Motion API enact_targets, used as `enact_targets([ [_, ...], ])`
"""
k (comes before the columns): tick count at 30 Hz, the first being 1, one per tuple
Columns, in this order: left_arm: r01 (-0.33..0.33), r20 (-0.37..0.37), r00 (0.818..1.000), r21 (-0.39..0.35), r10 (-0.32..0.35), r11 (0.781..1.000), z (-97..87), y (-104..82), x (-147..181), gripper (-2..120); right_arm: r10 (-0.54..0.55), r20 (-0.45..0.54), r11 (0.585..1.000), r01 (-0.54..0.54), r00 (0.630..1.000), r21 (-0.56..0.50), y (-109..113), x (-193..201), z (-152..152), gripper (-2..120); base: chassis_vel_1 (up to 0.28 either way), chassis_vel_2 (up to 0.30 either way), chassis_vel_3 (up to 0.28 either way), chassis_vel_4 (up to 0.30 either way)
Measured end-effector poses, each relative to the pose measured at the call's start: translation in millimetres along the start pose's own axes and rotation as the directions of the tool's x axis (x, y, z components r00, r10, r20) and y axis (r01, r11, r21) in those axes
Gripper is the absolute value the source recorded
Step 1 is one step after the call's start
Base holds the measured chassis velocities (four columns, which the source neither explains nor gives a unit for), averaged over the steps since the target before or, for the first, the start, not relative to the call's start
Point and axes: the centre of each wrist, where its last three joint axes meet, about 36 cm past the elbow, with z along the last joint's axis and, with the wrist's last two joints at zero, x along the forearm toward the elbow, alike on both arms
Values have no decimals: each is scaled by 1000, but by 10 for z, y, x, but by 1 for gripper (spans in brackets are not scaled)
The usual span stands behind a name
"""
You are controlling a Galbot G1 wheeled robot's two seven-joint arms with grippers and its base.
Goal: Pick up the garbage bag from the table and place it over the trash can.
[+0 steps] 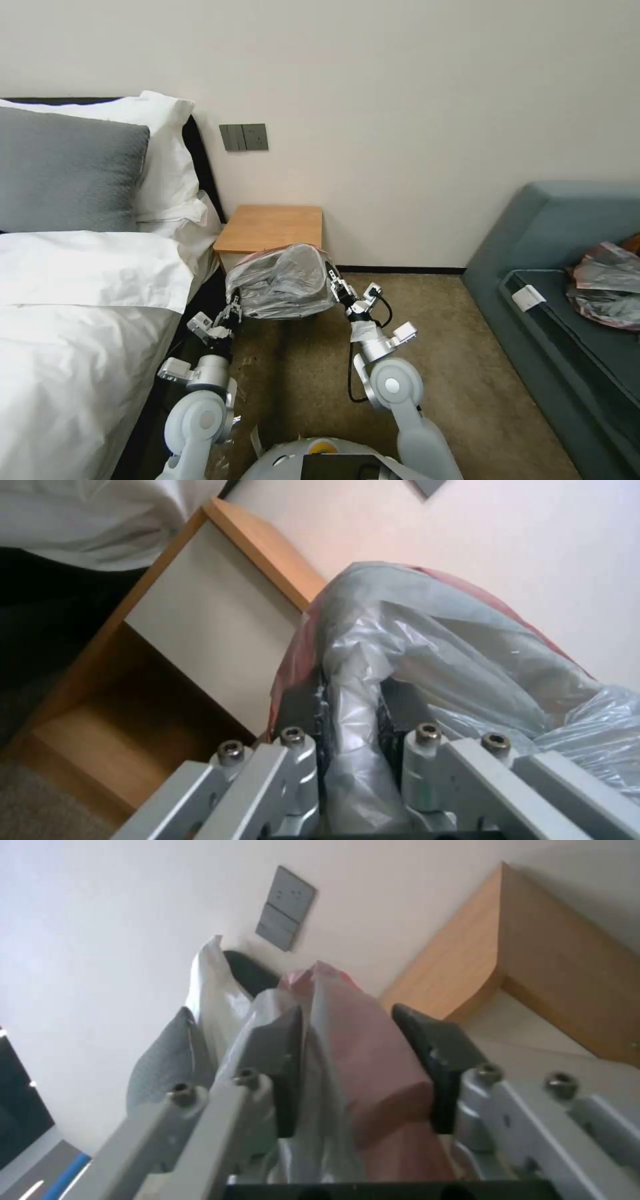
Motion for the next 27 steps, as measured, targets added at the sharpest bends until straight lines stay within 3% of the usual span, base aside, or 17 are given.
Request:
enact_targets([
  [6, -7, 2, 1000, 4, 7, 1000, -4, -34, 9, 11, 2, 0, 1000, -2, 1000, 3, -5, -5, 14, 13, 0, 0, 0, 0],
  [8, -11, 1, 1000, 6, 11, 1000, -2, -48, 15, 11, 3, 2, 1000, -3, 1000, 5, -7, -3, 15, 1, 0, 0, 0, 0],
  [17, -20, -23, 1000, 16, 20, 1000, 41, -91, 62, 11, 7, 11, 999, -7, 1000, 37, -64, -49, -1, 0, 0, 0, 0, 0],
  [27, -64, -107, 992, 61, 70, 996, 113, -240, 212, 11, 40, 11, 995, -41, 999, 96, -209, -81, -92, 0, 0, 0, 0, 0],
])
